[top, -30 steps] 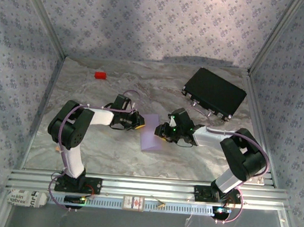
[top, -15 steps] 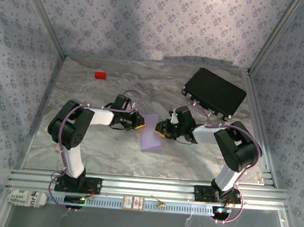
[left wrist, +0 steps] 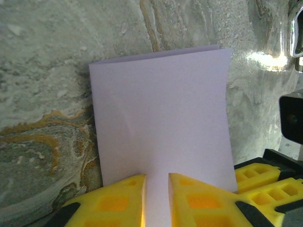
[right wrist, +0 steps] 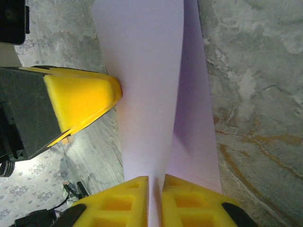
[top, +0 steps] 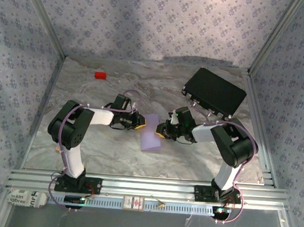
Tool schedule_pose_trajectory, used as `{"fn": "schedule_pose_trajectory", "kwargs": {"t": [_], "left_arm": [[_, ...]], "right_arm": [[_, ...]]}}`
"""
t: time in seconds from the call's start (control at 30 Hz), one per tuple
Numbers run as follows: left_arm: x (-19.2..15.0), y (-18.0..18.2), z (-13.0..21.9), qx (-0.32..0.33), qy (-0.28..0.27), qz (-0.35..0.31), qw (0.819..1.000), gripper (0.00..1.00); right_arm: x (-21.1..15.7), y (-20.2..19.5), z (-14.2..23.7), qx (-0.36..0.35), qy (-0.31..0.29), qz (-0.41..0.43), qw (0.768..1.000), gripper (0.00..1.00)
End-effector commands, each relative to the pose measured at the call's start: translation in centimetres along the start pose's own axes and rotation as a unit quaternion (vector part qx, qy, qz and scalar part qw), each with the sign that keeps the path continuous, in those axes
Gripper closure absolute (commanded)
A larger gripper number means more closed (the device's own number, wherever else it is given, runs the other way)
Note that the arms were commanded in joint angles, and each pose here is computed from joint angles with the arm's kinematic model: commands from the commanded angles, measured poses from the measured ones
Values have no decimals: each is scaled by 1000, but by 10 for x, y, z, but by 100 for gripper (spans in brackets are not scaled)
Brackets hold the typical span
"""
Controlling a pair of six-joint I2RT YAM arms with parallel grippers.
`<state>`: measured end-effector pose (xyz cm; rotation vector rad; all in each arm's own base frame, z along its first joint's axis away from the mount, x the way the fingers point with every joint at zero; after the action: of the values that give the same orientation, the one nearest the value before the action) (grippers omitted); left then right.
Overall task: Fold a paper plane with a square sheet of paper (pick it up from the middle)
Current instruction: Fold the triangle a second time at the center of the table.
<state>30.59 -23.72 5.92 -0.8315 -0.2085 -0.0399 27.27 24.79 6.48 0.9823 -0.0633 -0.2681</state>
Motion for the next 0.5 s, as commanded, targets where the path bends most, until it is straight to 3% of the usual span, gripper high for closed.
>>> {"fn": "schedule_pose_trajectory", "kwargs": {"t": [0.0,0.2,0.47], "left_arm": [[3,-6,0,-10,1,-15,1000,77],[16,-36,26,-32,-49,-58,997,54],[9,-52,45,-33,-74,-94,992,50]], "right_arm": [[5,4,-2,6,5,8,1000,91],[12,-2,3,-22,-33,-7,999,99],[20,-11,19,-47,-100,-37,993,99]]}}
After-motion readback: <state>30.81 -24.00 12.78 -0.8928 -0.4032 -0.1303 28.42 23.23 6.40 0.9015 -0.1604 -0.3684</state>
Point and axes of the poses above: each hand's point on the last joint's axis, 136 mm out from that joint toward the fingers, its own z axis back along the fingers, its own y axis along the line the jaws close on, x = y × z, the point moved 5 cm from there along z, back along the fingers, and after that the axes turned 9 degrees about -z, right-handed, at the moved point
